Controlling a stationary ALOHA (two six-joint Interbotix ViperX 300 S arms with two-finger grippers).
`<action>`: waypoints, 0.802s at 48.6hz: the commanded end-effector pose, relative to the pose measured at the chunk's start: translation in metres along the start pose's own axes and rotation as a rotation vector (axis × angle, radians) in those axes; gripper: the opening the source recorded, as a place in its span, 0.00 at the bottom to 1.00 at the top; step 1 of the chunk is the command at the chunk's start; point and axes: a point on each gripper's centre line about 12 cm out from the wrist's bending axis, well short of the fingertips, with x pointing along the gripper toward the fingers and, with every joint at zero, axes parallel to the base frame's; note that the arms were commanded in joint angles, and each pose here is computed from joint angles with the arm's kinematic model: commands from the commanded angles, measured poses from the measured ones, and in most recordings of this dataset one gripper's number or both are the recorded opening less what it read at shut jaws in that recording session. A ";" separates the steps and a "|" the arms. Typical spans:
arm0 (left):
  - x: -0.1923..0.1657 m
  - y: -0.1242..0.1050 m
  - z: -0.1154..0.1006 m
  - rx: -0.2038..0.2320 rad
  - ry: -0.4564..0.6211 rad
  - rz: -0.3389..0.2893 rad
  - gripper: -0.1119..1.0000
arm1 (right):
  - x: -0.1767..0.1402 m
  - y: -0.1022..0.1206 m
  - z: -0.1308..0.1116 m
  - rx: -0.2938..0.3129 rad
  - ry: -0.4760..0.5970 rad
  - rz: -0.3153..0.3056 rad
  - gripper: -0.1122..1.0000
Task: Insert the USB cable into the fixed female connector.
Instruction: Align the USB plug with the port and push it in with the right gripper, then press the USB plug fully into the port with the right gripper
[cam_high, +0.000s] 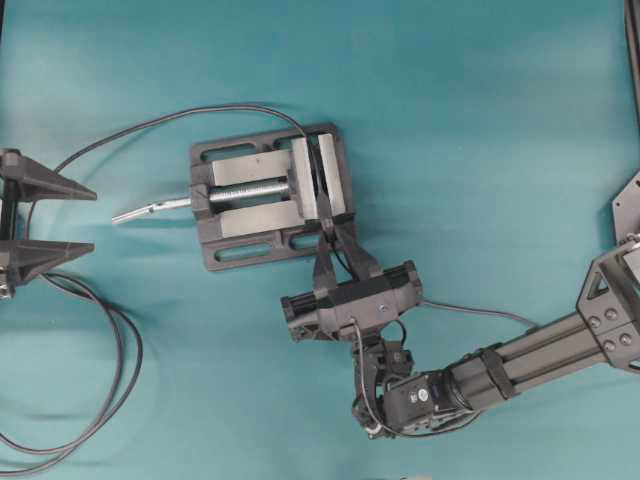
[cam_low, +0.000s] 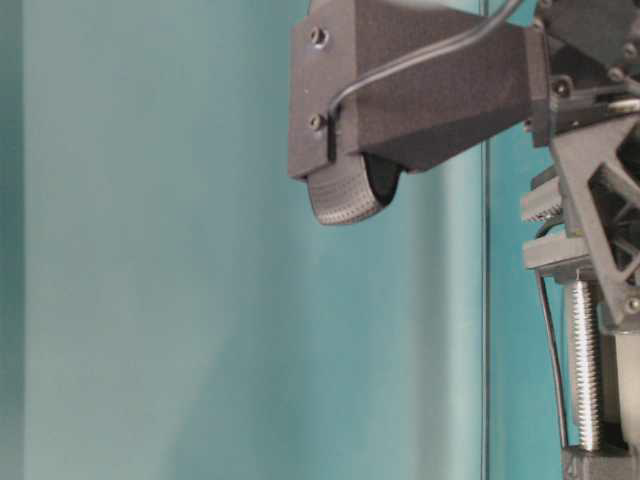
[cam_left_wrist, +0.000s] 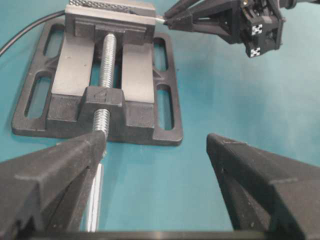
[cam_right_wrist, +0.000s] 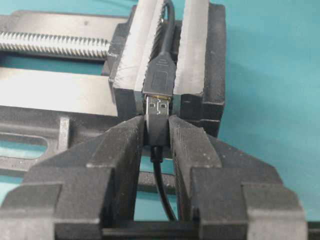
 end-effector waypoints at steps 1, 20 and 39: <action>0.001 -0.001 0.005 0.009 -0.012 -0.001 1.00 | 0.011 0.006 0.016 0.051 0.005 -0.026 0.29; 0.001 -0.001 0.005 0.007 -0.011 -0.001 1.00 | 0.026 0.008 0.018 0.066 0.006 -0.058 0.29; 0.001 -0.001 0.005 0.006 -0.012 -0.001 1.00 | 0.044 0.007 0.020 0.073 0.006 -0.097 0.29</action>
